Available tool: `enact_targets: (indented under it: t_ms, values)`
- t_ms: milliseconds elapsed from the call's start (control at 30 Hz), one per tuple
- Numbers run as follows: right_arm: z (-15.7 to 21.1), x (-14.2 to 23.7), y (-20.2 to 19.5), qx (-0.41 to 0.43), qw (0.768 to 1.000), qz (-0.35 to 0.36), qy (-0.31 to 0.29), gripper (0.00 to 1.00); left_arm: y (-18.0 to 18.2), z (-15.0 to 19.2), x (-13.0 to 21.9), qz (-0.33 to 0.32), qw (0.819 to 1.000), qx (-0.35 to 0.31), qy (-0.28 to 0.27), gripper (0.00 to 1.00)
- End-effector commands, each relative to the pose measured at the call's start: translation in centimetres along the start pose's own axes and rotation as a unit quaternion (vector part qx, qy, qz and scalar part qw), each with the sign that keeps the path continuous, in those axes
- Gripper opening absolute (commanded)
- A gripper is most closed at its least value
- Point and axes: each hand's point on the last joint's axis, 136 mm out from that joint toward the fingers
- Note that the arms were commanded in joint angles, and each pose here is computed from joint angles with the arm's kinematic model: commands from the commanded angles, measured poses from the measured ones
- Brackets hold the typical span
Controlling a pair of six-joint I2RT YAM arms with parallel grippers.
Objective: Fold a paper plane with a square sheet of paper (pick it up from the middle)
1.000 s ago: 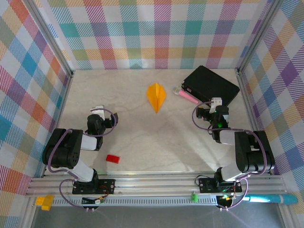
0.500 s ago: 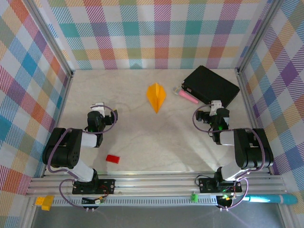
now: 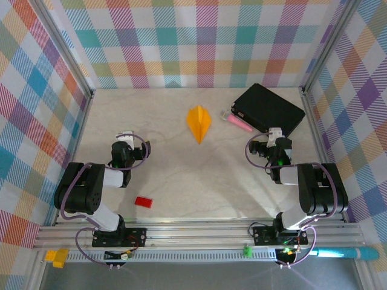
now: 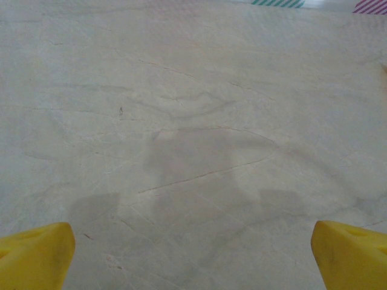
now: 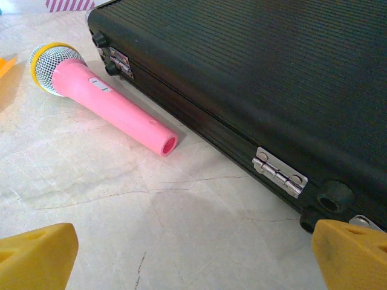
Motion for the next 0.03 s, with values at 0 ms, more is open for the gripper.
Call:
enact_targets:
  t_ms: [0]
  values:
    - [-1.29, 0.24, 0.69, 0.008, 0.999, -0.022, -0.029, 0.99, -0.05, -0.74, -0.33, 0.005, 1.000, -0.008, -0.008, 1.00]
Point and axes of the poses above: each hand's point on the last joint's axis, 136 mm out from that joint toward the fingers, its own x axis back along the fingers, its own y axis along the line the jaws close on, z = x × y, and after that the axes turned 9 degrees about -x, right-handed
